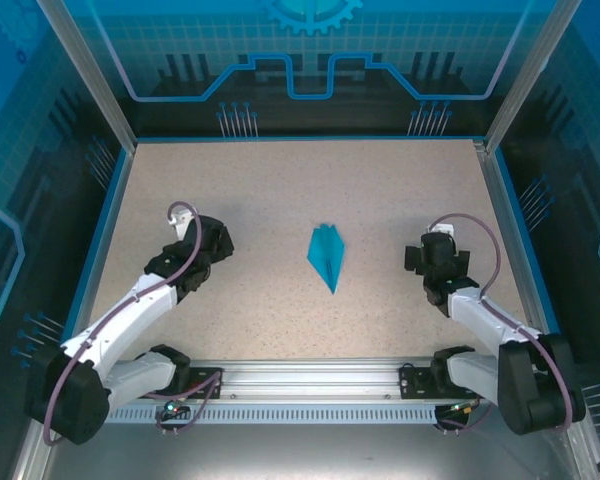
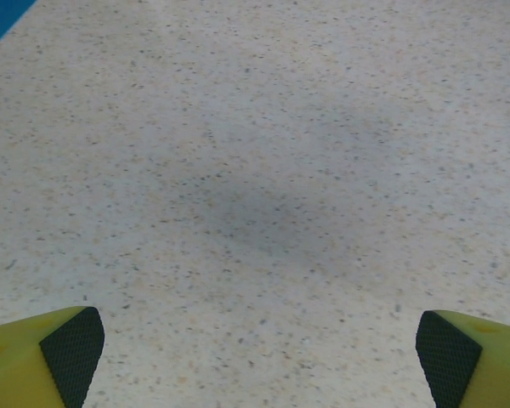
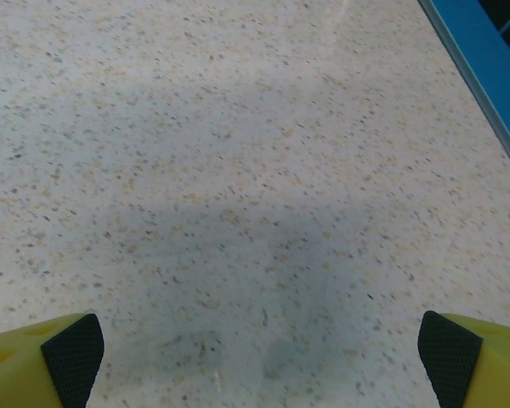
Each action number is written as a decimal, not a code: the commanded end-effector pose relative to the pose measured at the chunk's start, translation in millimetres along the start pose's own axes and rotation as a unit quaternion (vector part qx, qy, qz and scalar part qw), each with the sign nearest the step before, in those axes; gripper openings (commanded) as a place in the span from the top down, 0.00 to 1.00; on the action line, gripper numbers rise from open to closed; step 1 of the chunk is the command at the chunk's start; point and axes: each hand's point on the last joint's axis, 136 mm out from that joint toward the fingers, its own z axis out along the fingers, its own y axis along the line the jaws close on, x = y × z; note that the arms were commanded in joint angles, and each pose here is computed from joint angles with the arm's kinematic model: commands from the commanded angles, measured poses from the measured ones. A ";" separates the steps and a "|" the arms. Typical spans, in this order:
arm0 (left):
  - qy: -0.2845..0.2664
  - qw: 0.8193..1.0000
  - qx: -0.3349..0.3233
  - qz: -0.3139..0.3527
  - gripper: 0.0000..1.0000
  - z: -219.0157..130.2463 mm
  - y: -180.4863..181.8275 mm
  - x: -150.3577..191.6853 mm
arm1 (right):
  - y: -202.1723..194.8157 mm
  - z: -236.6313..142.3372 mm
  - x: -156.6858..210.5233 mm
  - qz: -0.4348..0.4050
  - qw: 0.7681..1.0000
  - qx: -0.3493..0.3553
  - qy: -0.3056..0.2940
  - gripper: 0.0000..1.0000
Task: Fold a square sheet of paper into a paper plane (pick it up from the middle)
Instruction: Turn over the paper plane at the center of the table, then reset both arms
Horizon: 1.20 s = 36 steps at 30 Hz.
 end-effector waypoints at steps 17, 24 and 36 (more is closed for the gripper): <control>-0.033 0.998 0.044 0.010 0.02 20.3 12.8 -1.2 | 63.2 42.9 -64.8 -0.032 0.975 -0.159 -0.149 0.01; -0.093 0.995 -0.006 0.039 0.02 41.9 28.8 -27.7 | 54.2 43.5 -65.5 -0.021 0.980 -0.125 -0.156 0.01; -0.155 0.979 0.100 0.083 0.01 97.7 -7.4 -36.8 | 54.7 43.5 -65.1 -0.022 0.980 -0.125 -0.155 0.01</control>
